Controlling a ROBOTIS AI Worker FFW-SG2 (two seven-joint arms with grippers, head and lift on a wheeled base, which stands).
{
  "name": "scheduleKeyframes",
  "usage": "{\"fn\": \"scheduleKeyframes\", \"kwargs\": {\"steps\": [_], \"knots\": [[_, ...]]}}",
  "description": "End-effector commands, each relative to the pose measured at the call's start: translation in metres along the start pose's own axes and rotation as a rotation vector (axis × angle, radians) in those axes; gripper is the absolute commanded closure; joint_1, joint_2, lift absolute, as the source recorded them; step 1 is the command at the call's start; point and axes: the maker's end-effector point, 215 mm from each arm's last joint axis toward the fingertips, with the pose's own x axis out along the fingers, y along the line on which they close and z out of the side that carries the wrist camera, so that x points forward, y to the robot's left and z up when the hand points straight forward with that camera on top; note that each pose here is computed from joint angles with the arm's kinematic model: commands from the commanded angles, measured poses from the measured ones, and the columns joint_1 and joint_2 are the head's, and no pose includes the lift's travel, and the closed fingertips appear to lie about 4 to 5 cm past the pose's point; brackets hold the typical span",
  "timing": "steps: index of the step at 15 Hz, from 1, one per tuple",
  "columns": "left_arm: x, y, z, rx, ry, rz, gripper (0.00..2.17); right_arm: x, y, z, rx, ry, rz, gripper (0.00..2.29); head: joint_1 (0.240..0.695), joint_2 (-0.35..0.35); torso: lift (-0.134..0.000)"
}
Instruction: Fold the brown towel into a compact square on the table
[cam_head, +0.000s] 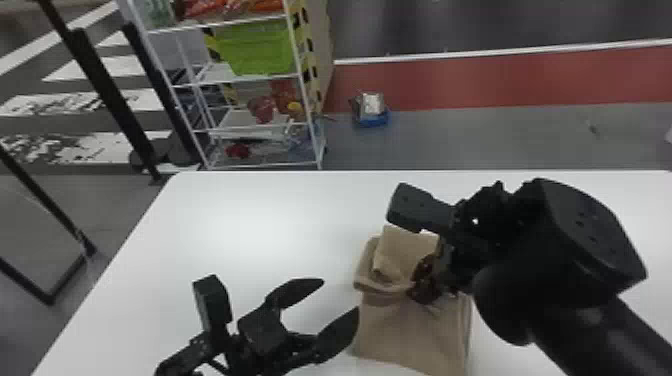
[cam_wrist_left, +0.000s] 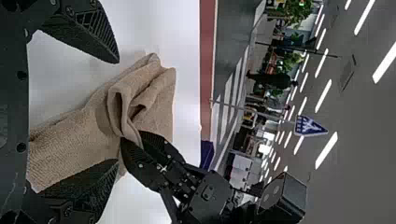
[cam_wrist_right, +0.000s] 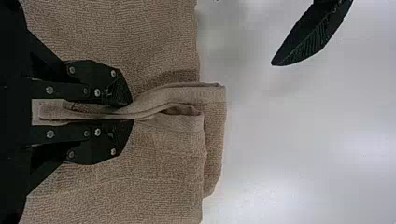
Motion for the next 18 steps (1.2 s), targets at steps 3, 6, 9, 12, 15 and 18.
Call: {"fn": "scheduleKeyframes", "kwargs": {"steps": [3, 6, 9, 12, 15, 18], "knots": [[0.001, -0.002, 0.000, -0.002, -0.002, -0.002, 0.14, -0.003, -0.001, -0.002, 0.047, -0.012, 0.013, 0.97, 0.695, 0.201, -0.124], [0.001, -0.002, 0.000, -0.002, -0.002, -0.002, 0.14, -0.006, -0.003, -0.004, 0.088, -0.027, 0.023, 0.82, 0.695, 0.197, -0.124], [0.000, -0.001, -0.001, -0.002, 0.000, -0.001, 0.14, -0.007, -0.006, -0.001, 0.085, -0.033, 0.024, 0.83, 0.695, 0.193, -0.124], [0.000, -0.001, -0.001, -0.002, 0.000, -0.001, 0.14, -0.005, -0.007, 0.000, 0.103, -0.041, 0.041, 0.96, 0.695, 0.194, -0.124], [0.001, -0.001, 0.000, -0.003, -0.001, -0.001, 0.14, -0.010, -0.011, 0.002, 0.139, -0.058, 0.047, 0.96, 0.695, 0.195, -0.124], [0.000, -0.001, -0.001, -0.002, 0.000, -0.001, 0.14, -0.007, -0.007, -0.001, 0.149, -0.047, 0.052, 0.77, 0.695, 0.191, -0.124]]}}
